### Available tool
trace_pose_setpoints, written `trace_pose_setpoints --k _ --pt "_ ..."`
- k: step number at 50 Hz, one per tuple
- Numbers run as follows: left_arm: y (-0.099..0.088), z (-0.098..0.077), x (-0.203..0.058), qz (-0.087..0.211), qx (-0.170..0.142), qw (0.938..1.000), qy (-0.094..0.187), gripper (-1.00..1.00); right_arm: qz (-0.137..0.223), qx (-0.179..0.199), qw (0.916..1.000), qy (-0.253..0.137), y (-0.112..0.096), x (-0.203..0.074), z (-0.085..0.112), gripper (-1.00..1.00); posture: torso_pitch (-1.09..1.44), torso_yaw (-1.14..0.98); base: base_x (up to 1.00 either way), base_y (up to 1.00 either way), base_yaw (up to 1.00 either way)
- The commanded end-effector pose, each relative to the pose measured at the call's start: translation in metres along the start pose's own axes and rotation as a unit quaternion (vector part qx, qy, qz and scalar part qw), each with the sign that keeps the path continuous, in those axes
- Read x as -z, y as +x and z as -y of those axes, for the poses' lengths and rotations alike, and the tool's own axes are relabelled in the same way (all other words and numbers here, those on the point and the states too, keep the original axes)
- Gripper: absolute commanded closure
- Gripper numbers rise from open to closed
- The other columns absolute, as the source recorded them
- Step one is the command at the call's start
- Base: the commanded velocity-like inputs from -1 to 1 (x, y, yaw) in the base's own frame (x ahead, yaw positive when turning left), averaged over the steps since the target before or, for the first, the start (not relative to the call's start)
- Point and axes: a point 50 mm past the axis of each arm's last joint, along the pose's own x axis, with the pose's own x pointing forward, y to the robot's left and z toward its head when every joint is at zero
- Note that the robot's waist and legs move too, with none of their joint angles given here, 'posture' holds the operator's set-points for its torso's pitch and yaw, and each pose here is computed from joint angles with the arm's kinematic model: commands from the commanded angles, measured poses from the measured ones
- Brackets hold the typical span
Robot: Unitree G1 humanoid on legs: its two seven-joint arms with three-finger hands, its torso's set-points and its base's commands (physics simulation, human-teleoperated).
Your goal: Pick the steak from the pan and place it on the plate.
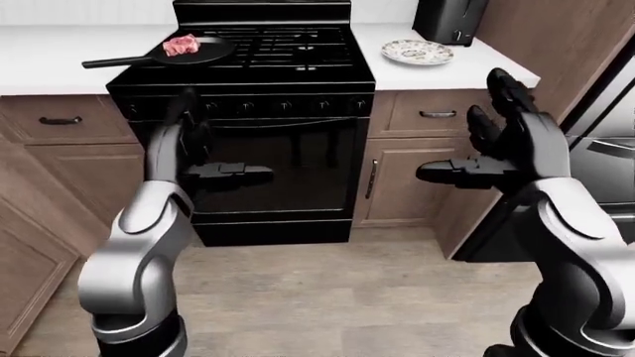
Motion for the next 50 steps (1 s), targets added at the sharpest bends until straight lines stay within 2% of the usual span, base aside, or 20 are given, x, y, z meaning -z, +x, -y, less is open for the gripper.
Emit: trace_pose_setpoints --k 1,7,13,17,50 --pt "-0.001 0.004 -0.019 0.042 0.009 0.9991 0.001 -1.00 0.036 -0.004 0.9994 0.003 0.001 -0.015 -0.001 -1.00 0.00 0.00 0.00 0.00 0.00" --pt "0.007 0.004 -0.027 0.050 0.009 0.9987 -0.004 -1.00 0.044 -0.001 0.9990 -0.002 0.001 -0.018 0.001 -1.00 0.00 0.00 0.00 0.00 0.00" --pt "0.004 0.002 -0.036 0.053 0.008 0.9985 -0.009 -1.00 0.058 0.006 0.9983 0.005 -0.002 -0.035 0.008 -1.00 0.00 0.00 0.00 0.00 0.00" --pt "0.003 0.002 -0.037 0.054 0.010 0.9984 -0.012 -1.00 0.059 0.010 0.9982 0.007 0.000 -0.034 0.012 -1.00 0.00 0.00 0.01 0.00 0.00" --pt "0.002 -0.001 -0.044 0.058 0.009 0.9981 -0.020 -1.00 0.062 -0.014 0.9980 0.005 -0.005 -0.037 0.002 -1.00 0.00 0.00 0.11 0.00 0.00"
